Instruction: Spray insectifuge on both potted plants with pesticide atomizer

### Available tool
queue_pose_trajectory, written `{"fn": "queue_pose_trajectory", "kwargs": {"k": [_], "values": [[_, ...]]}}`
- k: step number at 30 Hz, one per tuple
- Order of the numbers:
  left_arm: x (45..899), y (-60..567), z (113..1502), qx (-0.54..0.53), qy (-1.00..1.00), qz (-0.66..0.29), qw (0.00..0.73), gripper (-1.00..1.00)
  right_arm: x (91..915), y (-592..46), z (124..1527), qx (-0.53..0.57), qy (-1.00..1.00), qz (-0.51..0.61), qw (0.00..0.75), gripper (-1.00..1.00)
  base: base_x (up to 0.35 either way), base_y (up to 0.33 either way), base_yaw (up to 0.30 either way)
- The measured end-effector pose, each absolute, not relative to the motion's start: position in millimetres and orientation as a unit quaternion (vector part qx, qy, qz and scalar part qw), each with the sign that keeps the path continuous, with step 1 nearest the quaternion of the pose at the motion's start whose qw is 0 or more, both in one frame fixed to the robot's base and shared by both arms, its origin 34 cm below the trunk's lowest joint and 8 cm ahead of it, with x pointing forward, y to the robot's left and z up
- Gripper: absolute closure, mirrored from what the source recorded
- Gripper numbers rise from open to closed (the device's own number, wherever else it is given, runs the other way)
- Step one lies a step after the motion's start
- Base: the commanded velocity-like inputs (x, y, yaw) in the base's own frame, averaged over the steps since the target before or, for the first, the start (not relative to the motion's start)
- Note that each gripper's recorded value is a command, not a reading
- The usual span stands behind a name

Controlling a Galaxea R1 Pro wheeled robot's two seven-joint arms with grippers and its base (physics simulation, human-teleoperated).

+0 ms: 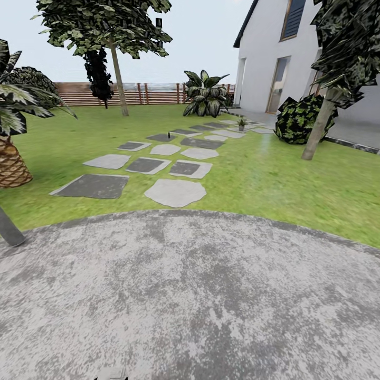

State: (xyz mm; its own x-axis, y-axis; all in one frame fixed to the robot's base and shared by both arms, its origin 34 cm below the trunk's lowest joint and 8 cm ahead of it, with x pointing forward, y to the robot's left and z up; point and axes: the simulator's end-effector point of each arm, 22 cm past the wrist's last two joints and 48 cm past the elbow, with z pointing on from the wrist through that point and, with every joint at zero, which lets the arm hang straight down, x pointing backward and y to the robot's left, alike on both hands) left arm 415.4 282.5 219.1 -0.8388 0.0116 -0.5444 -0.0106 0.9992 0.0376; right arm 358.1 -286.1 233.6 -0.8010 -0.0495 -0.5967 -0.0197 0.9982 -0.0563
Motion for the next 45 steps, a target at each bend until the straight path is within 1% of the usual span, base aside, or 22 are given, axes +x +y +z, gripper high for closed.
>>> {"fn": "queue_pose_trajectory", "kwargs": {"k": [45], "values": [[414.5, 283.7, 218.9, 0.001, 0.959, 0.020, 0.283, -1.00, 358.0, -286.0, 233.6, -0.018, 0.949, -0.024, 0.315, -1.00, 0.335, 0.000, 0.000]]}}
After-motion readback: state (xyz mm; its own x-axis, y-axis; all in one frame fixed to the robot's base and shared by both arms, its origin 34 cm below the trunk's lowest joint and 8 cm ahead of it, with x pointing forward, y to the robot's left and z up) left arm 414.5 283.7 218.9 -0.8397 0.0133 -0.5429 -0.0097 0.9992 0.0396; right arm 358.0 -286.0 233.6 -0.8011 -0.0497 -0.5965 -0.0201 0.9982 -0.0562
